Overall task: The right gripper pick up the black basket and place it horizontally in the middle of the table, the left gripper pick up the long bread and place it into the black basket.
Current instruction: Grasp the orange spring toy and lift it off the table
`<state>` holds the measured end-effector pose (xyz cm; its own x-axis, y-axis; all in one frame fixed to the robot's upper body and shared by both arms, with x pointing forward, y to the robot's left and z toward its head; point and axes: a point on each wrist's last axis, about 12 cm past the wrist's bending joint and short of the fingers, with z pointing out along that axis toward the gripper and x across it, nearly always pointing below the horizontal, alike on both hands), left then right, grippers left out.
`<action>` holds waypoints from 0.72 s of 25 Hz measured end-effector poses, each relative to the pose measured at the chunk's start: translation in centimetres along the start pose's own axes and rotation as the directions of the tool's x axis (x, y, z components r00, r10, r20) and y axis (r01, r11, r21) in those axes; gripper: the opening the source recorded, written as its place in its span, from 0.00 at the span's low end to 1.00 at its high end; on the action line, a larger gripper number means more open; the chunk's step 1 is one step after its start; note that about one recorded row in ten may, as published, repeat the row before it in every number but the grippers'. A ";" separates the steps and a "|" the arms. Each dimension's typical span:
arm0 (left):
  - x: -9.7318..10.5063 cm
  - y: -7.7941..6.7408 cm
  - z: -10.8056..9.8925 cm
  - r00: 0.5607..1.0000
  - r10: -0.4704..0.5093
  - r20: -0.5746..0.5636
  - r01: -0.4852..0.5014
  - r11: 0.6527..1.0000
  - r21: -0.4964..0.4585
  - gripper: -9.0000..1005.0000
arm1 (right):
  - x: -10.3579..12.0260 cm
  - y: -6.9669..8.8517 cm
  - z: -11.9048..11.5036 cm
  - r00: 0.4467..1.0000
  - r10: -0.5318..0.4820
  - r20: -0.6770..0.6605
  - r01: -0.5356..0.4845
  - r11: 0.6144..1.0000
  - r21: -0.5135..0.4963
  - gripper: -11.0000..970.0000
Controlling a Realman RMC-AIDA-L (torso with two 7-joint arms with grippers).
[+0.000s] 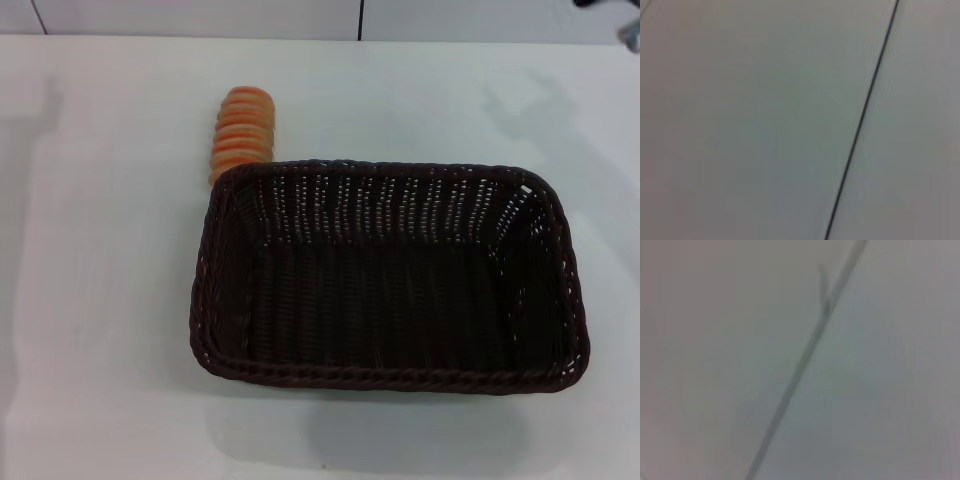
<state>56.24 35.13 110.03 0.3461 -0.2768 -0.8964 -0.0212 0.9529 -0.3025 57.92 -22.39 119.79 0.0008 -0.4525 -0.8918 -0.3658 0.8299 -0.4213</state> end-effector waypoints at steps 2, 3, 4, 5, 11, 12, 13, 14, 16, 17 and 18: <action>0.1 -0.3 0.0 1.000 0.002 -0.005 -0.001 1.000 0.017 0.86 | 1.5 0.0 -0.8 1.000 0.027 0.008 -0.028 0.997 0.069 0.63; 0.1 -0.4 0.0 1.000 0.002 -0.009 -0.001 1.000 0.025 0.86 | 2.2 0.2 -1.2 0.999 0.034 0.019 -0.036 0.993 0.112 0.65; 0.2 -0.5 0.0 1.000 0.001 -0.012 0.000 1.000 0.031 0.86 | 2.7 0.3 -1.5 0.999 0.037 0.027 -0.041 0.989 0.143 0.67; 0.2 -0.5 0.0 1.000 0.000 -0.014 0.000 0.999 0.034 0.86 | 3.3 0.6 -1.9 0.998 0.038 0.039 -0.045 0.982 0.184 0.69; 0.2 -0.6 0.0 1.000 -0.008 -0.023 0.009 0.999 0.051 0.86 | 7.0 2.0 -4.3 0.990 -0.004 0.142 -0.062 0.889 0.454 0.74; 0.3 -0.7 0.0 1.000 -0.009 -0.028 0.011 0.998 0.060 0.86 | 7.4 2.1 -4.7 0.986 -0.013 0.168 -0.073 0.867 0.493 0.74; 0.3 -0.7 0.0 1.000 -0.009 -0.028 0.011 0.998 0.060 0.86 | 8.0 2.3 -5.3 0.979 -0.027 0.204 -0.090 0.838 0.538 0.74; 0.3 -0.7 0.0 1.000 -0.009 -0.028 0.011 0.998 0.060 0.86 | 8.4 2.3 -5.8 0.971 -0.027 0.239 -0.116 0.816 0.566 0.74; 0.3 -0.8 0.0 0.999 -0.009 -0.032 0.012 0.998 0.067 0.86 | 9.6 2.3 -6.8 0.954 -0.019 0.299 -0.173 0.781 0.600 0.74; 0.3 -0.8 0.0 0.999 -0.009 -0.032 0.012 0.998 0.067 0.86 | 10.2 2.2 -7.2 0.941 -0.006 0.337 -0.213 0.765 0.608 0.74; 0.5 -1.3 0.0 0.999 -0.011 -0.039 0.014 0.996 0.090 0.86 | 11.0 2.2 -7.8 0.930 0.011 0.368 -0.250 0.751 0.611 0.74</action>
<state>56.45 33.71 109.99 0.3090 -0.2915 -0.9053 0.0679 0.9562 -0.2847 49.91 -28.14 110.33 0.3388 -0.2914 -0.8946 0.2932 0.9362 -0.1939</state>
